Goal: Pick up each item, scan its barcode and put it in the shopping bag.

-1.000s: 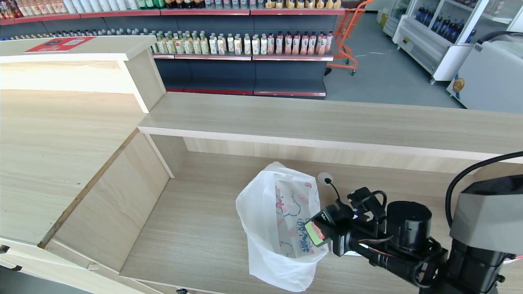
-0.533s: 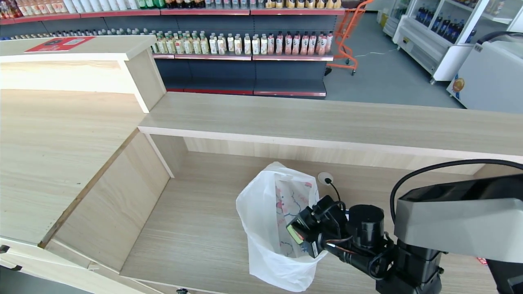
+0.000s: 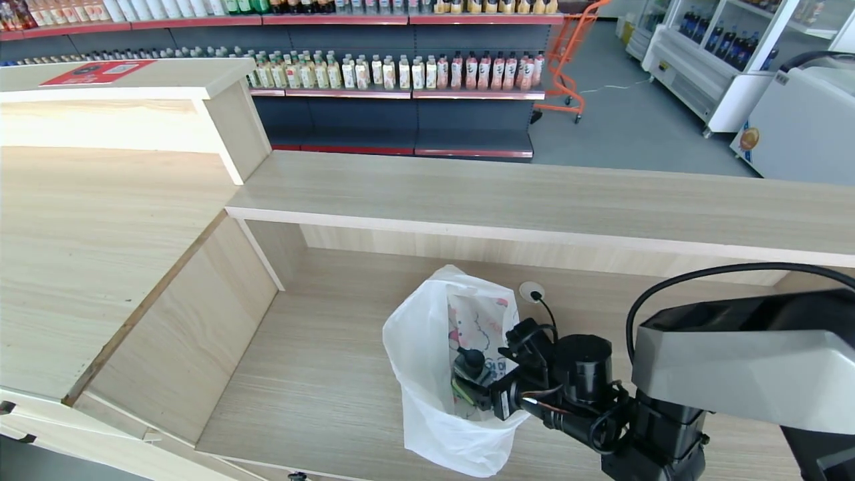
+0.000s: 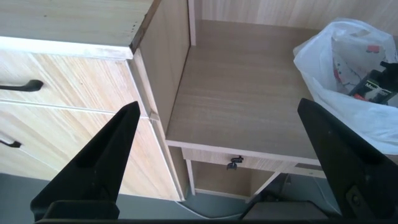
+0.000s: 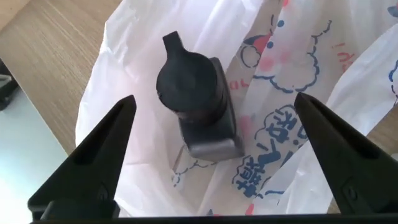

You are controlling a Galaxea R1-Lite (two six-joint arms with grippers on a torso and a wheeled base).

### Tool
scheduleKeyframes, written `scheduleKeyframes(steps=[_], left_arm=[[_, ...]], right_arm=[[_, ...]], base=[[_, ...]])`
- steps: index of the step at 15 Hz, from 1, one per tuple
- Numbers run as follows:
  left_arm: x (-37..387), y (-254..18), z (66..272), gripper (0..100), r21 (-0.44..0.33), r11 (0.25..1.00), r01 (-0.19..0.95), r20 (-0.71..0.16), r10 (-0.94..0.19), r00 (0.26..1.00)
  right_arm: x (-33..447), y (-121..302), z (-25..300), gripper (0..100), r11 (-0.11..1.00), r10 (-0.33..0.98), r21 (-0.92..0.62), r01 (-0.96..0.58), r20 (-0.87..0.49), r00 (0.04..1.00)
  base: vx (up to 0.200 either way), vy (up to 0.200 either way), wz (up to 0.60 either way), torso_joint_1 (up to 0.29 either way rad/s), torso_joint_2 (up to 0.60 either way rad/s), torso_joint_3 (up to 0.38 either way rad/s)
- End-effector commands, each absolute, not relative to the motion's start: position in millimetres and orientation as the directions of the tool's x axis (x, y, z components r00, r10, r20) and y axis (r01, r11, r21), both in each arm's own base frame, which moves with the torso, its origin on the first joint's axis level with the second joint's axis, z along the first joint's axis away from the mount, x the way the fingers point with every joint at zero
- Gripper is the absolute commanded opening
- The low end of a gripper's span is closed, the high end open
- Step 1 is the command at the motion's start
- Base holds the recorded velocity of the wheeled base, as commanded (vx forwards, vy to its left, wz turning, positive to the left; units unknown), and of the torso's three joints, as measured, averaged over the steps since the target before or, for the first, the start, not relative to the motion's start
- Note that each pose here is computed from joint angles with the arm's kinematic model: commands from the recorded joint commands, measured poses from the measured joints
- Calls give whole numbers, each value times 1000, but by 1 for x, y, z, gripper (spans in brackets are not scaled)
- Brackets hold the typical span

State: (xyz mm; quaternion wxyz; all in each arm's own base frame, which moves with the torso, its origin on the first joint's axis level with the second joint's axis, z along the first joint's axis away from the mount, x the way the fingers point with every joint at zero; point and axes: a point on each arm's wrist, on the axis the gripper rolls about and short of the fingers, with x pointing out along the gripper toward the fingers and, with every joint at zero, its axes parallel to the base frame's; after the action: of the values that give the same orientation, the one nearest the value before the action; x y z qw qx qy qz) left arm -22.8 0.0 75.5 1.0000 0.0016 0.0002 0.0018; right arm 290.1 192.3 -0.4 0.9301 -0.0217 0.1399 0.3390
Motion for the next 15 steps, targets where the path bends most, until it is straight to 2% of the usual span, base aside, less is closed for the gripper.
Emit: scheduleKeyframes(steps=[1, 3, 6, 8, 9, 10, 15], left_arm=[[-23, 0, 75, 100, 3, 1000, -3, 0, 3, 1000], [-23, 0, 75, 100, 3, 1000, -5, 0, 5, 1000], [-23, 0, 75, 100, 3, 1000, -3, 0, 3, 1000], [-23, 0, 75, 100, 3, 1000, -3, 0, 3, 1000], [-23, 0, 75, 100, 3, 1000, -3, 0, 3, 1000], [-23, 0, 75, 100, 3, 1000, -3, 0, 3, 1000], [-23, 0, 75, 100, 3, 1000, -3, 0, 3, 1000]], right_arm=[[271, 173, 57, 100, 787, 614, 256, -561, -246, 750], [246, 148, 107, 100, 791, 592, 371, -487, -263, 761], [191, 106, 172, 100, 781, 570, 445, -437, -223, 791], [182, 85, 178, 100, 828, 504, 415, -376, -259, 824], [173, 60, 182, 100, 897, 412, 296, -329, -284, 866], [170, 51, 184, 100, 914, 377, 267, -305, -284, 882], [138, 35, 185, 100, 933, 326, 269, -239, -354, 876]], base=[[0, 0, 0, 0, 0, 0], [0, 0, 0, 0, 0, 0], [0, 0, 0, 0, 0, 0], [0, 0, 0, 0, 0, 0], [0, 0, 0, 0, 0, 0], [0, 0, 0, 0, 0, 0], [0, 0, 0, 0, 0, 0]])
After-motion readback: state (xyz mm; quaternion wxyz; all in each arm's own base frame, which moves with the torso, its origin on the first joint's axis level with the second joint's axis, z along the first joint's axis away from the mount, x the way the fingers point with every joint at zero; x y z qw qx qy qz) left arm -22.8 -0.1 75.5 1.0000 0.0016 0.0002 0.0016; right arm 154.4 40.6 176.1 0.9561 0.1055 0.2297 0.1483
